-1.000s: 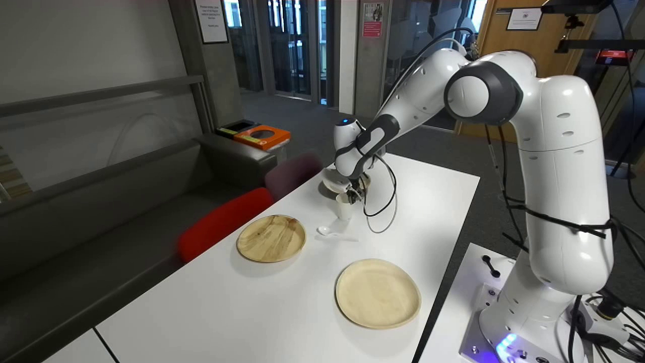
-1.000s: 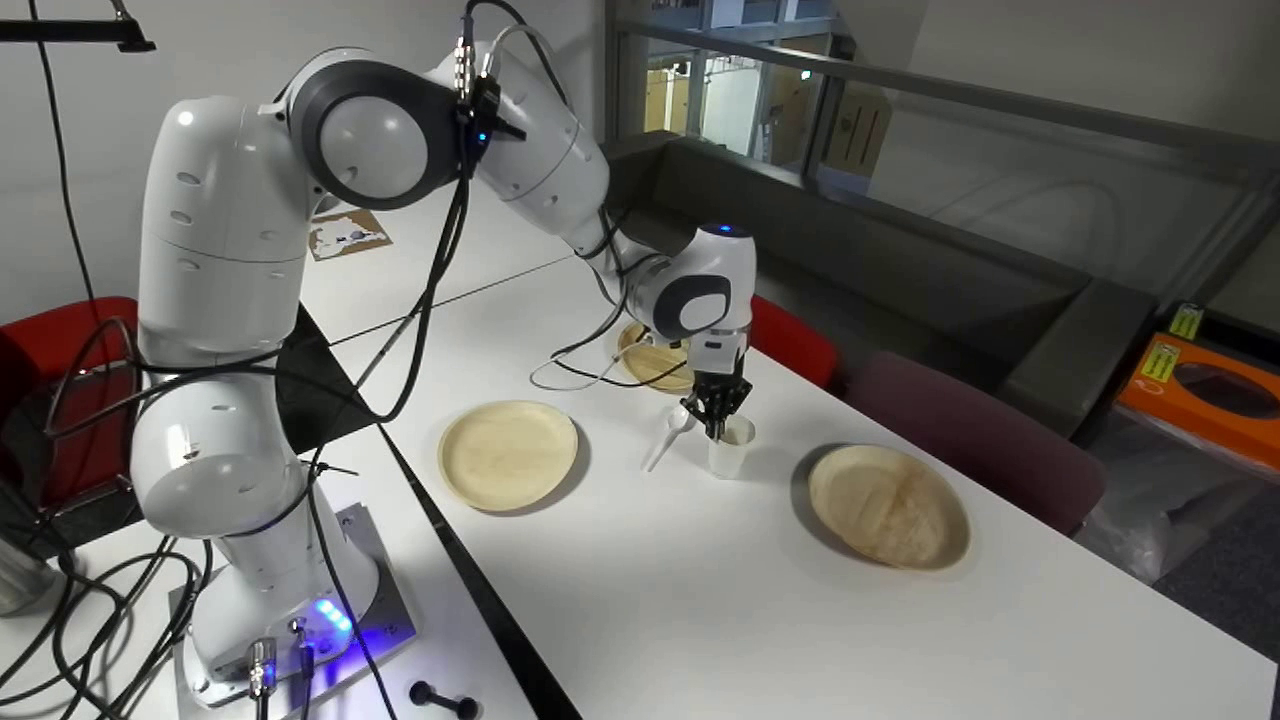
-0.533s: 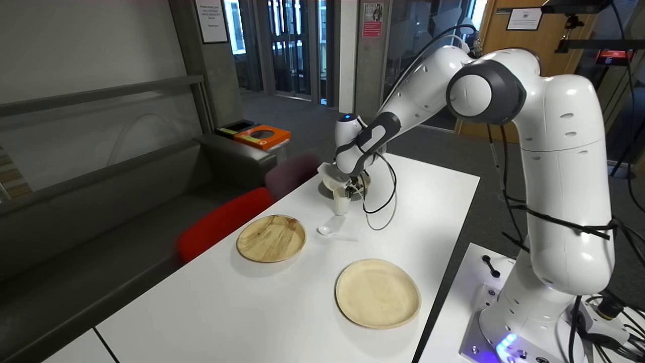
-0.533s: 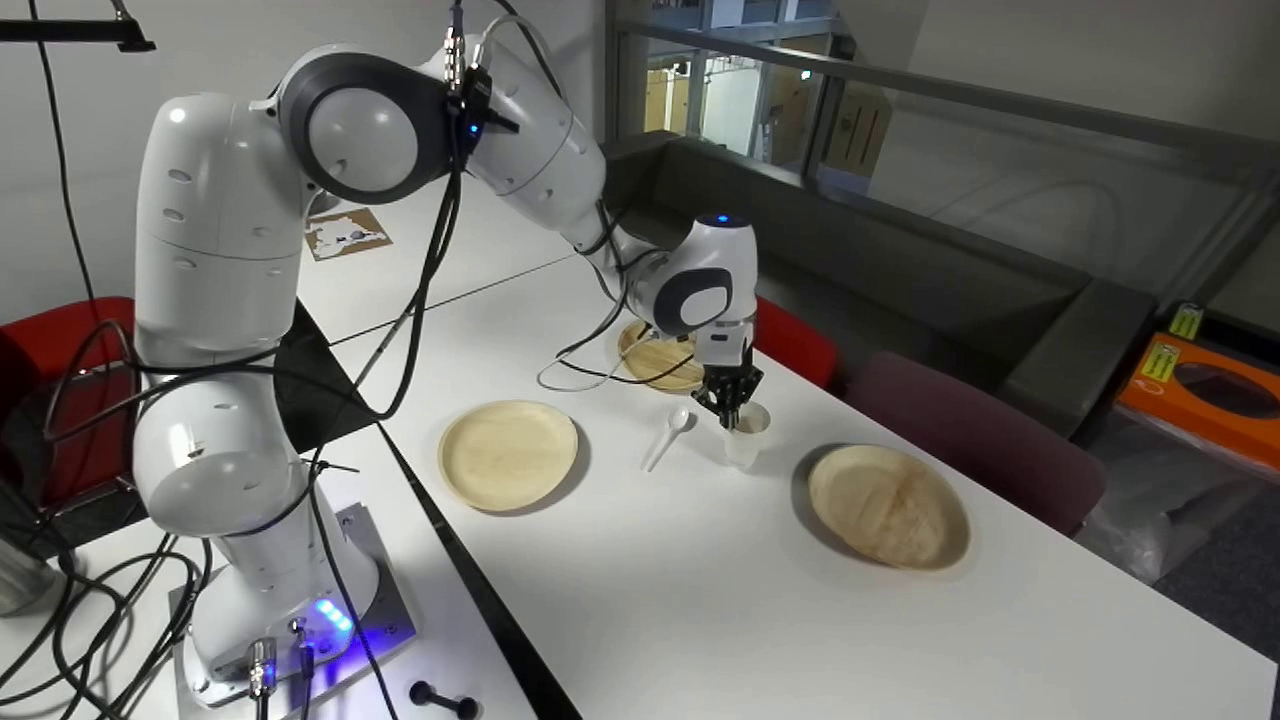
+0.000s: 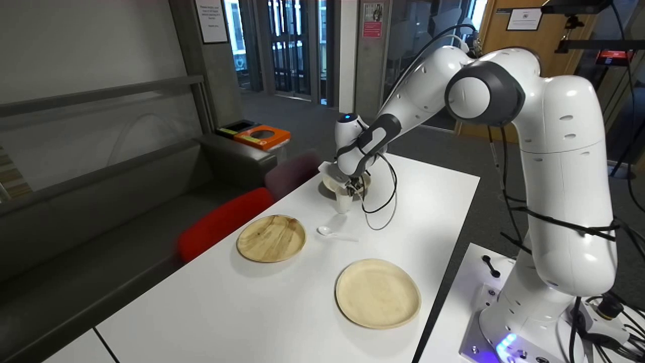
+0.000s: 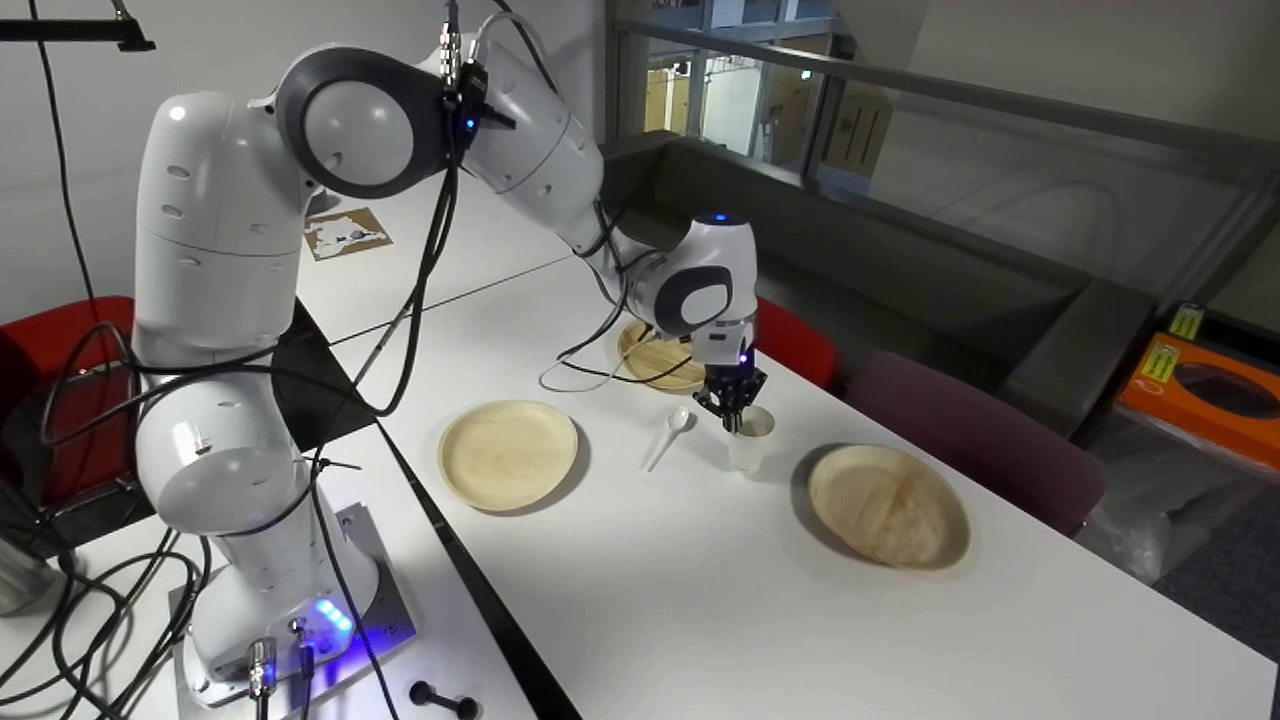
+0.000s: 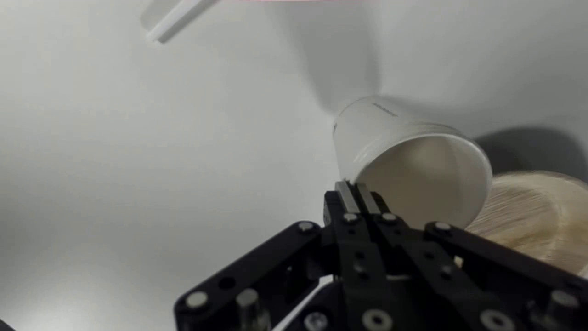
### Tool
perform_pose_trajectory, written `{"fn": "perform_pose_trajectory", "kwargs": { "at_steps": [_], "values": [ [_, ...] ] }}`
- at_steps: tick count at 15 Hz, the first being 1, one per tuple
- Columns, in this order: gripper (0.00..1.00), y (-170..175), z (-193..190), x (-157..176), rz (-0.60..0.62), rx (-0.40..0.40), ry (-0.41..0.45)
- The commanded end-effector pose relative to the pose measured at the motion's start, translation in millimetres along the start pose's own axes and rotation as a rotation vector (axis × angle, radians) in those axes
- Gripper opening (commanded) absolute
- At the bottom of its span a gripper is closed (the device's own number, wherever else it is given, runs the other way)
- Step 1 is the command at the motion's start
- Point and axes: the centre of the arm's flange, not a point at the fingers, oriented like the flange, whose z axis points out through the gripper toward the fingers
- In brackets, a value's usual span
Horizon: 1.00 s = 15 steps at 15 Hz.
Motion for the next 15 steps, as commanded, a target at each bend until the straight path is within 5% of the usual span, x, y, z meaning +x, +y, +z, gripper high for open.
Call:
{"fn": "perform_pose_trajectory", "kwargs": {
  "at_steps": [1, 15],
  "values": [
    [0.01, 5.4, -9.0, 0.2, -0.008, -0.064, -0.003],
    [0.01, 9.3, 3.9, -3.5, -0.023, -0.153, 0.008]
  ]
}}
